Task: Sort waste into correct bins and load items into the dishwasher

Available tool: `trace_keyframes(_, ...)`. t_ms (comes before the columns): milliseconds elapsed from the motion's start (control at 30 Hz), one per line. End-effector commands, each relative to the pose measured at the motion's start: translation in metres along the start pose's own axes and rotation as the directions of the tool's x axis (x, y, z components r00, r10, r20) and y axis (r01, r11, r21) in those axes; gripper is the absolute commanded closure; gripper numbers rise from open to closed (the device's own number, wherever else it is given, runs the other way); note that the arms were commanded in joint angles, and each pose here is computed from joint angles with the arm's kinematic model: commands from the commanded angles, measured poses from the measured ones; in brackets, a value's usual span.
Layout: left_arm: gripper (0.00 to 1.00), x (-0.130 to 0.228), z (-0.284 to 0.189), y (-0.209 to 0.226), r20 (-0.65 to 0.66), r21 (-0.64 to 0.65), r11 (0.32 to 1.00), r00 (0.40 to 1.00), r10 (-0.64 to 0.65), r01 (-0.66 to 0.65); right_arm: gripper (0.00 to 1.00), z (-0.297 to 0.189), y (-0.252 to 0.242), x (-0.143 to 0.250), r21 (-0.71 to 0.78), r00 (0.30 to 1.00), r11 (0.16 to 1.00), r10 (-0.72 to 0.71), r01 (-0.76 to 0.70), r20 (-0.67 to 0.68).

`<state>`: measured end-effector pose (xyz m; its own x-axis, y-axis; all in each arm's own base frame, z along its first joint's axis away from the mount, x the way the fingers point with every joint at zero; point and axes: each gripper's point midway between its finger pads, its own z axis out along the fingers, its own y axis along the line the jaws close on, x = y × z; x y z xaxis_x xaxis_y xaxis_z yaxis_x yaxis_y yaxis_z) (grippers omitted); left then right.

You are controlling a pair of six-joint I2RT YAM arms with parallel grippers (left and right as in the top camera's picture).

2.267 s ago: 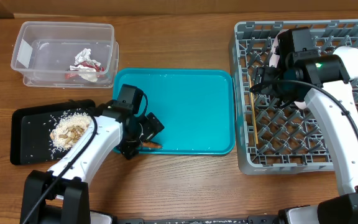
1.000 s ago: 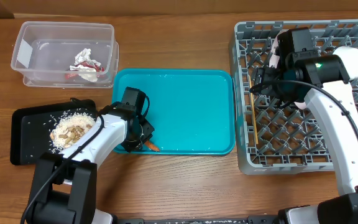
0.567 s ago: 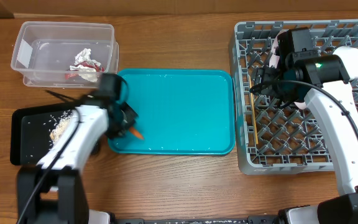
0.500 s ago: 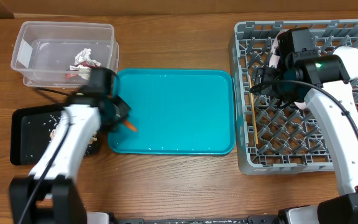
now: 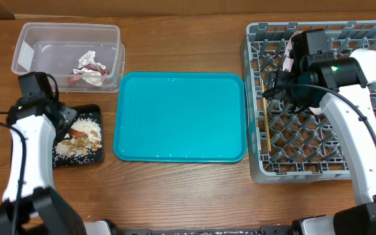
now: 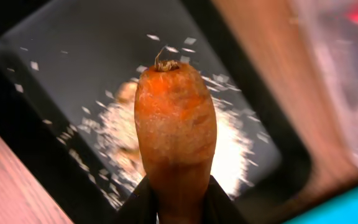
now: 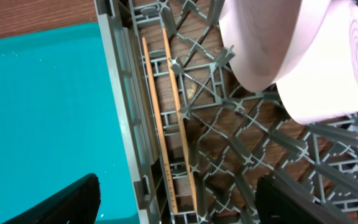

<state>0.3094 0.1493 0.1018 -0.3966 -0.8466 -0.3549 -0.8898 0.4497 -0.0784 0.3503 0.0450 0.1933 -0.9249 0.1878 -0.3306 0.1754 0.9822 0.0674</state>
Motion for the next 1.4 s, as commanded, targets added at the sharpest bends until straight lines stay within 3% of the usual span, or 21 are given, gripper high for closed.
trace_keyframes(0,0.91,-0.003,0.026,0.023,-0.006,-0.134,0.990,0.999,0.032,-0.033,0.18,-0.008,0.000,-0.003,-0.007,1.000,1.000,0.001,-0.001,0.020)
trace_keyframes(267,0.87,0.010,0.063,0.034,-0.096,-0.205,0.977,0.994,0.046,-0.065,0.18,-0.008,-0.001,-0.002,-0.006,1.000,1.000,0.001,-0.001,0.016)
trace_keyframes(433,0.66,0.012,0.065,0.033,-0.112,-0.198,0.976,0.991,0.067,-0.089,0.18,-0.008,-0.001,-0.002,-0.006,1.000,1.000,0.001,-0.001,0.016)
trace_keyframes(600,0.57,0.002,0.051,0.022,-0.104,-0.153,0.984,0.992,0.076,-0.092,0.18,-0.008,-0.001,-0.002,-0.006,1.000,1.000,0.001,-0.001,0.017)
trace_keyframes(800,0.46,-0.019,-0.004,-0.031,-0.107,0.077,0.989,0.985,0.137,-0.129,0.16,-0.009,0.002,-0.010,-0.018,0.999,1.000,0.003,-0.002,0.049)
trace_keyframes(900,0.44,-0.020,-0.045,-0.080,-0.074,0.295,0.928,0.963,0.260,-0.228,0.04,-0.010,0.007,-0.022,-0.037,0.995,0.999,0.006,-0.003,0.099)
trace_keyframes(1000,0.36,-0.008,-0.081,-0.120,0.019,0.411,0.823,0.907,0.421,-0.391,0.00,-0.014,0.028,-0.040,-0.144,0.987,0.989,0.009,0.014,0.163)
trace_keyframes(1100,0.21,0.035,-0.106,-0.150,0.098,0.472,0.634,0.751,0.653,-0.613,0.00,-0.024,0.064,-0.046,-0.321,0.973,0.933,-0.097,0.163,0.212)
trace_keyframes(1167,0.13,0.069,-0.111,-0.148,0.075,0.463,0.549,0.648,0.758,-0.696,0.00,-0.032,0.084,-0.040,-0.417,0.959,0.873,-0.171,0.254,0.227)
trace_keyframes(1267,0.08,0.110,-0.112,-0.121,-0.046,0.396,0.495,0.522,0.852,-0.773,0.00,-0.027,0.077,-0.026,-0.401,0.963,0.879,-0.203,0.258,0.174)
trace_keyframes(1367,0.06,0.139,-0.120,-0.085,-0.213,0.350,0.500,0.453,0.866,-0.792,0.00,-0.015,0.044,-0.005,-0.268,0.980,0.943,-0.191,0.199,0.053)
